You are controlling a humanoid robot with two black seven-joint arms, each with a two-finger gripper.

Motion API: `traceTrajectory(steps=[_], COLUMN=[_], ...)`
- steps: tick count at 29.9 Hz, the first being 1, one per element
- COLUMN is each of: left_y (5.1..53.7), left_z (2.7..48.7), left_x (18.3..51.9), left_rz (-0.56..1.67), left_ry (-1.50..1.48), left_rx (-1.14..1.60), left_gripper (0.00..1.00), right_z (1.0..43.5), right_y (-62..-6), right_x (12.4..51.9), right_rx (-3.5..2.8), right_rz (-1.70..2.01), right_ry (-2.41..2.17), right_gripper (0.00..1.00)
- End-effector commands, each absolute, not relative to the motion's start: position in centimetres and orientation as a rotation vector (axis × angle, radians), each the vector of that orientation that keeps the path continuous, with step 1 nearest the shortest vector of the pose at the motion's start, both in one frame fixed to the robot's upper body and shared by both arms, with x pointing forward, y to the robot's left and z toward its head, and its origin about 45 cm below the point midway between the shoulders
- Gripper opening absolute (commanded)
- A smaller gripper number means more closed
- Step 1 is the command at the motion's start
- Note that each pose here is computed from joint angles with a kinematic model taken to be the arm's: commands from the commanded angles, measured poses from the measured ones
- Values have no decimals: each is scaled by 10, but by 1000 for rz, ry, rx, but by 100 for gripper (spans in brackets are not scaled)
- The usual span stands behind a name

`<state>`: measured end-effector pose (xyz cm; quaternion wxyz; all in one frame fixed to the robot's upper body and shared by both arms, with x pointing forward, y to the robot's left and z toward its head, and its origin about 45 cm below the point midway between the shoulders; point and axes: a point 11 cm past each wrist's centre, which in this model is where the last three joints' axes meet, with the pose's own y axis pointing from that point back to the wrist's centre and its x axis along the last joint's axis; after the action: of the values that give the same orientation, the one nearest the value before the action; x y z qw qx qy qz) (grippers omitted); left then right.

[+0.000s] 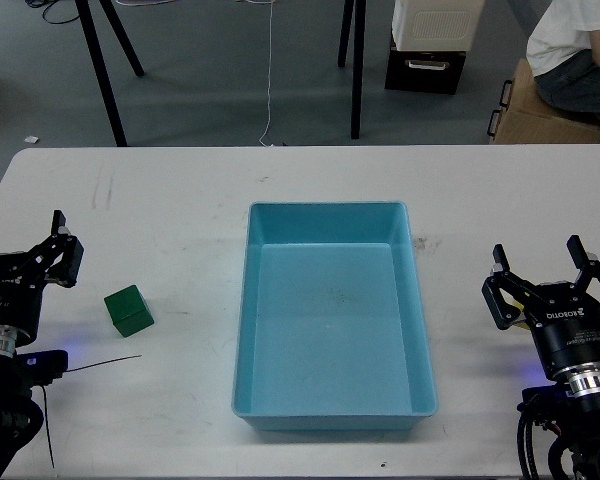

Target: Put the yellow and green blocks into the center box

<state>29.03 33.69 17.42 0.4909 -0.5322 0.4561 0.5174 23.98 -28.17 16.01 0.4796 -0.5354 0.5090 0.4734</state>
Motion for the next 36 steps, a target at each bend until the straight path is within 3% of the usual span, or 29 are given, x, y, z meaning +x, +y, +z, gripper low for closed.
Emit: traceTrajectory(steps=[1, 12, 21, 30, 36], left_y=[338, 334, 335, 336, 336], left_z=[175, 176, 175, 175, 175], left_x=[291, 290, 290, 291, 291], left_rz=[1261, 1257, 1268, 1271, 1273], left_ry=[1094, 1061, 1061, 1061, 1060], left_rx=[-1295, -1251, -1250, -1249, -1252], left_gripper=[100, 100, 100, 100, 100], right_z=[160, 174, 203, 269, 303], right_y=[-282, -290, -294, -327, -291], right_x=[240, 242, 274, 344, 375], right_rx=[-1306, -1368, -2026, -2521, -2834], right_rz=[1154, 1054, 657, -168, -665], right_ry=[1244, 1213, 1511, 1726, 1474], right_gripper=[99, 99, 99, 96, 97])
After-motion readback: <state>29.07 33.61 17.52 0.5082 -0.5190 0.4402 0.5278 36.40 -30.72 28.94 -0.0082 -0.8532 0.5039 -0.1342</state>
